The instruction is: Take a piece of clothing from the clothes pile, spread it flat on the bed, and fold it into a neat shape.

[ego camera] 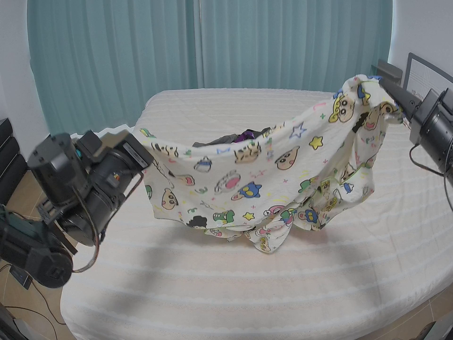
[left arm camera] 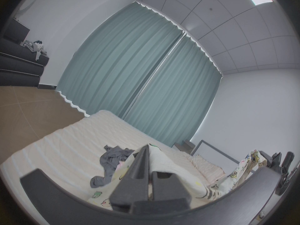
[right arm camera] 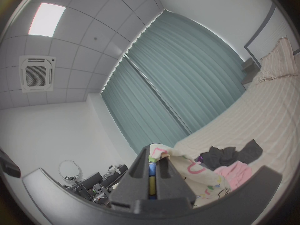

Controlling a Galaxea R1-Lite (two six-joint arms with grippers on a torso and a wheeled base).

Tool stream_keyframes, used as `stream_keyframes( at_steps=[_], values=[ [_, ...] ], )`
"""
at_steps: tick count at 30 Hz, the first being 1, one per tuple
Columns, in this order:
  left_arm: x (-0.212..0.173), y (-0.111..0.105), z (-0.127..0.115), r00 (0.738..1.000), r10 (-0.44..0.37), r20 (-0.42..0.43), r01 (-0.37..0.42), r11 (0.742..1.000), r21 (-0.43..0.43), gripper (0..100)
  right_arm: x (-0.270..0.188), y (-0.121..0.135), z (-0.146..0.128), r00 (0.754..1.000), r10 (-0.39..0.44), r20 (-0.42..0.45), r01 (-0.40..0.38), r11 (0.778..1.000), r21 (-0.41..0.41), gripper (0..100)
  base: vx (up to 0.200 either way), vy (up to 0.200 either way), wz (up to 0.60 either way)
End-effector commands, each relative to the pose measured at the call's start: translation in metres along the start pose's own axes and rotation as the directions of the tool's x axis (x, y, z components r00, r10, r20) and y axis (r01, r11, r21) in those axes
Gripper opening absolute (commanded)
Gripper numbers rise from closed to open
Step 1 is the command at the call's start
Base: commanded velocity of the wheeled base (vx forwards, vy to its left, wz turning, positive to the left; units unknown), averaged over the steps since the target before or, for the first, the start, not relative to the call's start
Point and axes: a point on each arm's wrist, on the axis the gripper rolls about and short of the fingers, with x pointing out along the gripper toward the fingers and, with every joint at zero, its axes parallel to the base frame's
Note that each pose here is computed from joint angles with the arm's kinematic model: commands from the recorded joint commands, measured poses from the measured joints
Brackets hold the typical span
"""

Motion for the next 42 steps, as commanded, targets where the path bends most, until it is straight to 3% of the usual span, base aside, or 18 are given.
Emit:
stream_keyframes(
  at_steps=[1,5,9,10,12,14,18,22,27,30,34,42],
  values=[
    [-0.024,-0.029,0.067,0.984,-0.090,0.155,0.099,0.994,-0.052,0,-0.018,0.024,0.019,0.996,0.070,0.048,-0.071,0.997,0.017,0,0.000,0.000,0.00],
    [-0.029,-0.016,0.049,0.995,-0.055,0.088,0.058,0.998,-0.036,0,-0.033,0.003,-0.016,0.996,-0.006,-0.087,0.009,0.999,0.032,0,0.000,0.000,0.00],
    [-0.038,0.000,0.022,1.000,-0.011,-0.020,0.011,1.000,-0.012,0,-0.049,-0.009,-0.049,0.973,-0.043,-0.227,0.062,0.995,0.079,0,0.000,0.000,0.00],
    [-0.042,0.006,0.003,0.996,0.007,-0.094,-0.010,1.000,-0.029,0,-0.056,-0.016,-0.068,0.948,-0.063,-0.312,0.116,0.982,0.152,0,0.000,0.000,0.00],
    [-0.044,0.006,-0.003,0.993,0.008,-0.121,-0.014,0.999,-0.049,0,-0.058,-0.018,-0.076,0.935,-0.069,-0.347,0.138,0.974,0.179,0,0.000,0.000,0.00],
    [-0.047,0.004,-0.021,0.982,-0.002,-0.191,-0.014,0.996,-0.087,0,-0.063,-0.023,-0.093,0.900,-0.075,-0.430,0.183,0.959,0.217,0,0.000,0.000,0.00],
    [-0.050,0.000,-0.044,0.961,-0.013,-0.275,-0.013,0.995,-0.094,0,-0.067,-0.025,-0.113,0.854,-0.054,-0.518,0.212,0.945,0.250,0,0.000,0.000,0.00],
    [-0.051,-0.003,-0.055,0.949,-0.022,-0.313,-0.011,0.994,-0.105,0,-0.062,-0.026,-0.120,0.839,-0.060,-0.540,0.229,0.941,0.251,0,0.000,0.000,0.00],
    [-0.051,-0.007,-0.057,0.945,-0.045,-0.325,-0.001,0.990,-0.141,0,-0.063,-0.023,-0.117,0.866,-0.024,-0.499,0.185,0.944,0.275,0,0.000,0.000,0.00],
    [-0.055,-0.013,-0.062,0.932,-0.084,-0.352,0.030,0.987,-0.158,0,-0.068,-0.021,-0.121,0.858,-0.001,-0.514,0.170,0.945,0.281,0,0.000,0.000,0.00],
    [-0.059,-0.018,-0.074,0.913,-0.099,-0.396,0.035,0.986,-0.165,0,-0.076,-0.015,-0.132,0.825,0.031,-0.565,0.158,0.946,0.282,0,0.000,0.000,0.00],
    [-0.059,-0.019,-0.073,0.916,-0.101,-0.389,0.023,0.980,-0.199,0,-0.079,-0.014,-0.128,0.834,0.037,-0.550,0.146,0.947,0.285,0,-0.100,0.000,0.00]
  ],
)
